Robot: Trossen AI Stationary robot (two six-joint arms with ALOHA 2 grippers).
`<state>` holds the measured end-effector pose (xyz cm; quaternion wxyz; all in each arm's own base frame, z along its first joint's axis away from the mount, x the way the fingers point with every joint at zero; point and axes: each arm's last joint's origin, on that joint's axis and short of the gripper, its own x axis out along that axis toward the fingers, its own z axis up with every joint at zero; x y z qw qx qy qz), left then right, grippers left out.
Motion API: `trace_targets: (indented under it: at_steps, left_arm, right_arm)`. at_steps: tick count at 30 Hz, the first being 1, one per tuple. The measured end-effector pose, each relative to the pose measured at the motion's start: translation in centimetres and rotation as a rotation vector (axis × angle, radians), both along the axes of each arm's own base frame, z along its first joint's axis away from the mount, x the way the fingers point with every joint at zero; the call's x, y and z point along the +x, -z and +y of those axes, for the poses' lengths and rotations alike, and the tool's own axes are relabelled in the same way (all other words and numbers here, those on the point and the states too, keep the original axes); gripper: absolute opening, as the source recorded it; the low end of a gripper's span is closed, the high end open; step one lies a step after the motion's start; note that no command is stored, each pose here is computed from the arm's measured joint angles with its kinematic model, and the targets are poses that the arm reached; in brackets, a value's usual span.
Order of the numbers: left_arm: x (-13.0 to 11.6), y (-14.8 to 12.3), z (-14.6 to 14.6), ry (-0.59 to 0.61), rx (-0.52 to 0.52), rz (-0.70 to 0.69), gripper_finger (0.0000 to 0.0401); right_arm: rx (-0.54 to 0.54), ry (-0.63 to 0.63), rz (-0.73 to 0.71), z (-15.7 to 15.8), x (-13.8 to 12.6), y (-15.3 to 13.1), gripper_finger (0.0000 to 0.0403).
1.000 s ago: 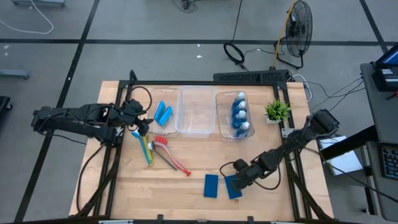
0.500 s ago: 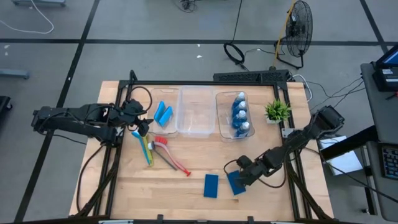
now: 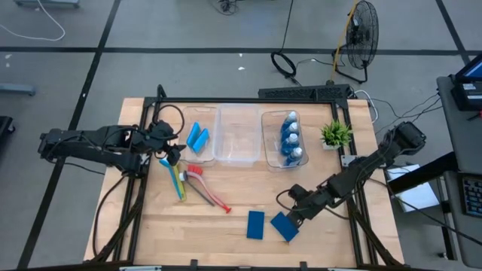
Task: Pick & Place Kitchen Sink Supplies
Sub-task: Put the blue sponge into the left transparent bin
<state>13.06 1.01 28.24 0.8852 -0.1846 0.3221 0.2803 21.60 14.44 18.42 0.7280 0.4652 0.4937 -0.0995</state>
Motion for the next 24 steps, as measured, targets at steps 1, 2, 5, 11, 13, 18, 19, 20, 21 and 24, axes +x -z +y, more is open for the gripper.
trace_targets:
  at_steps: [1,2,5,11,13,18,19,20,21,24]
  left_arm:
    - [0.0,0.0,0.0,0.0,0.0,0.0,0.0267]
    - [0.0,0.0,0.0,0.001,-0.001,0.0,0.0267]
    - [0.0,0.0,0.0,0.0,-0.002,-0.001,0.0267]
    - [0.0,0.0,0.0,0.0,-0.002,-0.001,0.0267]
    - [0.0,0.0,0.0,0.0,-0.002,-0.001,0.0267]
    - [0.0,0.0,0.0,-0.001,-0.002,-0.001,0.0267]
    - [0.0,0.0,0.0,-0.001,-0.002,-0.001,0.0267]
    - [0.0,0.0,0.0,-0.001,-0.002,-0.001,0.0267]
    - [0.0,0.0,0.0,-0.001,-0.002,-0.001,0.0267]
    - [0.0,0.0,0.0,-0.001,-0.003,-0.001,0.0267]
  right_arm:
    - [-0.009,0.006,-0.006,0.0,0.0,0.0,0.0001]
    - [-0.016,0.012,-0.016,0.0,0.0,0.0,0.0001]
    - [-0.053,0.021,-0.071,0.2,0.1,-0.2,0.0002]
    - [-0.029,0.0,-0.14,1.1,0.2,-0.7,0.0057]
    - [-0.039,0.008,-0.153,1.4,0.0,-0.7,0.0087]
    - [-0.029,-0.03,-0.203,2.3,-0.1,-0.9,0.0161]
    - [-0.032,-0.046,-0.215,2.5,0.0,-0.8,0.0173]
    - [-0.037,-0.065,-0.231,2.7,0.1,-0.7,0.0185]
    - [-0.04,-0.084,-0.25,2.9,0.3,-0.6,0.0195]
    - [-0.056,-0.15,-0.304,3.6,1.1,0.1,0.0215]
